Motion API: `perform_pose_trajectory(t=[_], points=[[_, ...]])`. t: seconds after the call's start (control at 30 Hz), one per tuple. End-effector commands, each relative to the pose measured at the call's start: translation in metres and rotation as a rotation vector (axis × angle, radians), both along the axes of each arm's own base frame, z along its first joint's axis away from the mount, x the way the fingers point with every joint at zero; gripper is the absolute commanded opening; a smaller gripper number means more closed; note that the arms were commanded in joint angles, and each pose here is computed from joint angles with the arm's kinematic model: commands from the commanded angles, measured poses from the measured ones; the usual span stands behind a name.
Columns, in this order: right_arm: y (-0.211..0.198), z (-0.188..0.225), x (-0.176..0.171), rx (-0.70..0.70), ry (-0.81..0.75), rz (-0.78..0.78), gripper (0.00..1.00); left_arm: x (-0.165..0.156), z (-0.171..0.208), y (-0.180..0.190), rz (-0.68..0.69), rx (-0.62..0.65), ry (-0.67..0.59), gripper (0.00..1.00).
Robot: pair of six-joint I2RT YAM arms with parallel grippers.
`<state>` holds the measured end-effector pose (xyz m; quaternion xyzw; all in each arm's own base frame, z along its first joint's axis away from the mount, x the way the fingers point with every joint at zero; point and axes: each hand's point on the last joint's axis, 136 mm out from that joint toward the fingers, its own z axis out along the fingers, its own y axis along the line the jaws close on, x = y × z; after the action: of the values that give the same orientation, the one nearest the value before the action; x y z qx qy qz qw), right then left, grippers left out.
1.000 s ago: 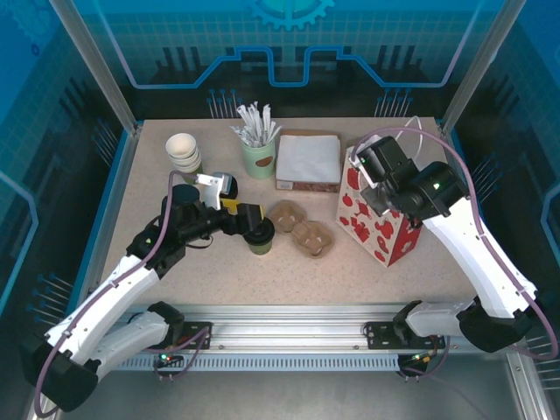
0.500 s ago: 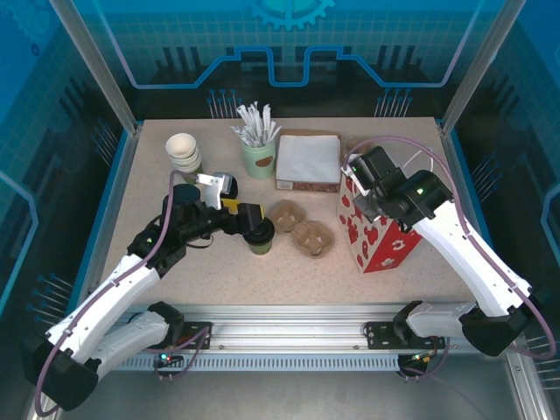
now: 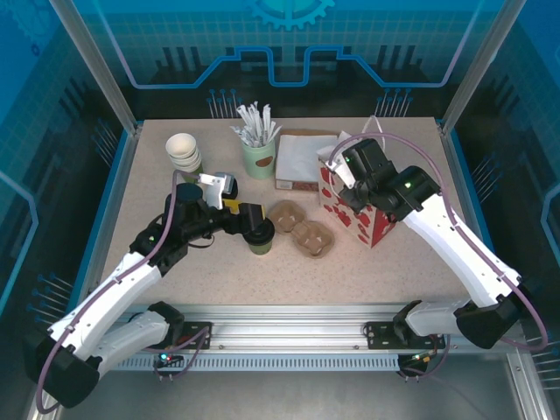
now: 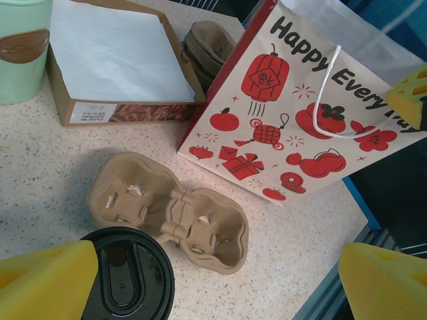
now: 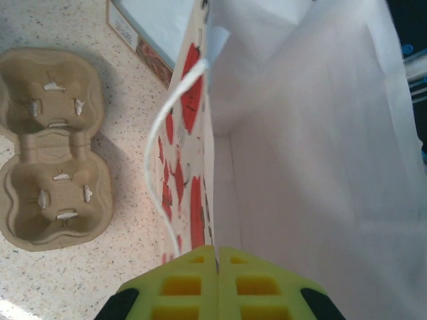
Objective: Pack the takeout coffee
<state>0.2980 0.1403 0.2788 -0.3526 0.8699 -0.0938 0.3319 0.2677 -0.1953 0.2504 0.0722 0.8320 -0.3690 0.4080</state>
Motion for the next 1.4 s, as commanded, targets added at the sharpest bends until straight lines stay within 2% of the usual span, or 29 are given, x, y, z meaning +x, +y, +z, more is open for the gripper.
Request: perform_pose_trajectory(t=[0.0,0.1,0.53,0.87,0.93,1.07,1.13,1.23,1.37], points=[[0.009,0.004,0.009,0.040,-0.034,0.099,0.00,0.002,-0.002,-0.002,-0.005,0.015,-0.018,0.95],[0.009,0.002,0.012,0.083,-0.023,0.125,0.00,0.003,-0.002,-0.002,-0.006,0.016,-0.019,0.95],[0.028,-0.002,0.011,0.117,-0.054,0.256,0.00,0.004,-0.003,-0.003,-0.008,0.020,-0.023,0.95],[0.017,-0.010,0.010,0.063,-0.017,0.198,0.01,0.003,-0.002,-0.002,-0.007,0.019,-0.027,0.95],[0.016,-0.009,0.008,0.067,-0.010,0.177,0.09,0.004,-0.002,-0.001,-0.004,0.024,-0.030,0.95],[0.017,0.004,-0.001,0.107,0.005,0.134,0.38,0.004,0.000,0.000,0.002,0.036,-0.033,0.95],[0.021,0.016,-0.007,0.144,-0.004,0.119,0.48,0.004,0.001,0.002,0.011,0.040,-0.034,0.95],[0.032,0.033,-0.022,0.213,-0.021,0.126,0.56,0.005,0.002,0.006,0.031,0.048,-0.035,0.96],[0.061,0.037,-0.044,0.275,-0.011,0.167,0.59,0.007,0.000,0.017,0.074,0.069,-0.020,0.96]])
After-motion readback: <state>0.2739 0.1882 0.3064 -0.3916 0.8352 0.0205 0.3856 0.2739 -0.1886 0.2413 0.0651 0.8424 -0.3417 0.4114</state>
